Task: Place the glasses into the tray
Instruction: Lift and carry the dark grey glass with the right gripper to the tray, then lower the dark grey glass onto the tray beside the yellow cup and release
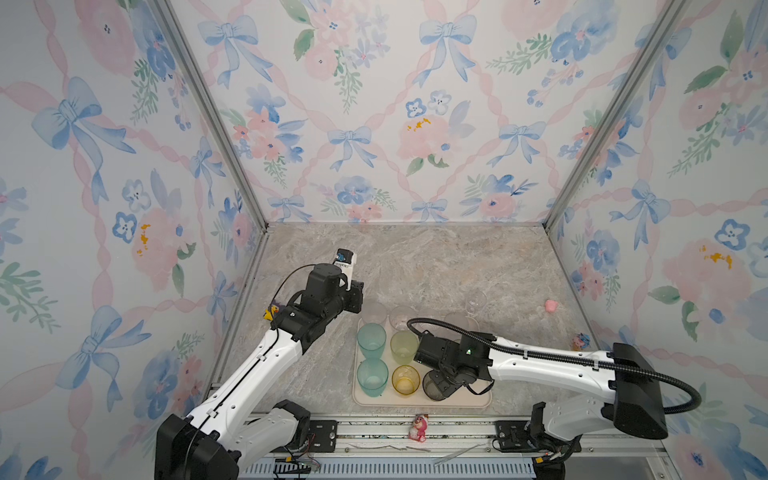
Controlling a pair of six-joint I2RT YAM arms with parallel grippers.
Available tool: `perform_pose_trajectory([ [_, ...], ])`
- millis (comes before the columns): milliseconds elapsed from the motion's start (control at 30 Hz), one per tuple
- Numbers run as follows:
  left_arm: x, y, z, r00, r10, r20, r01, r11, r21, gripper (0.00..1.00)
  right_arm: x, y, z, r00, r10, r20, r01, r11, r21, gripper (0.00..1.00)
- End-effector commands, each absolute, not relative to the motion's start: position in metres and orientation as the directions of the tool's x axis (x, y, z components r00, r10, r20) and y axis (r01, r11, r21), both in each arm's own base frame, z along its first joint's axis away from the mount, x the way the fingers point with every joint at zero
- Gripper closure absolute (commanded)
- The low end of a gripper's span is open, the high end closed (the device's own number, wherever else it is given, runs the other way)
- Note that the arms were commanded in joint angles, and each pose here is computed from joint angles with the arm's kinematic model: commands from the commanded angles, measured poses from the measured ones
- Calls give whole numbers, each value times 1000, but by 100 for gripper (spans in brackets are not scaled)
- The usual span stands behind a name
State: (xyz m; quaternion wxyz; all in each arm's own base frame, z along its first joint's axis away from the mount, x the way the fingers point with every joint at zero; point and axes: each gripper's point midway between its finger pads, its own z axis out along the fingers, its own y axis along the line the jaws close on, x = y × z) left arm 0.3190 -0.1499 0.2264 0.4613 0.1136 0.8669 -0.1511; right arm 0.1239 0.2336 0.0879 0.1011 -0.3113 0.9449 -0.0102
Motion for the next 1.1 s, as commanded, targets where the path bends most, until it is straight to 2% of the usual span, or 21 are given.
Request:
perform_pose_trajectory([
  [0,320,-148,220,-555,82,-828,338,932,-134,77,126,231,82,-786,-596,-165,-592,802,-82,100],
  [433,324,-147,214,-570,90,-817,336,933,-132,77,133,225,74,-795,-590,-142,-584,807,-83,100],
  [633,326,-148,213,-574,92,-814,335,933,-131,76,134,223,72,-798,-587,-140,-581,810,-83,90],
  [1067,325,-147,211,-578,93,-811,334,933,-132,77,136,221,75,-801,-581,-147,-575,814,-82,80],
])
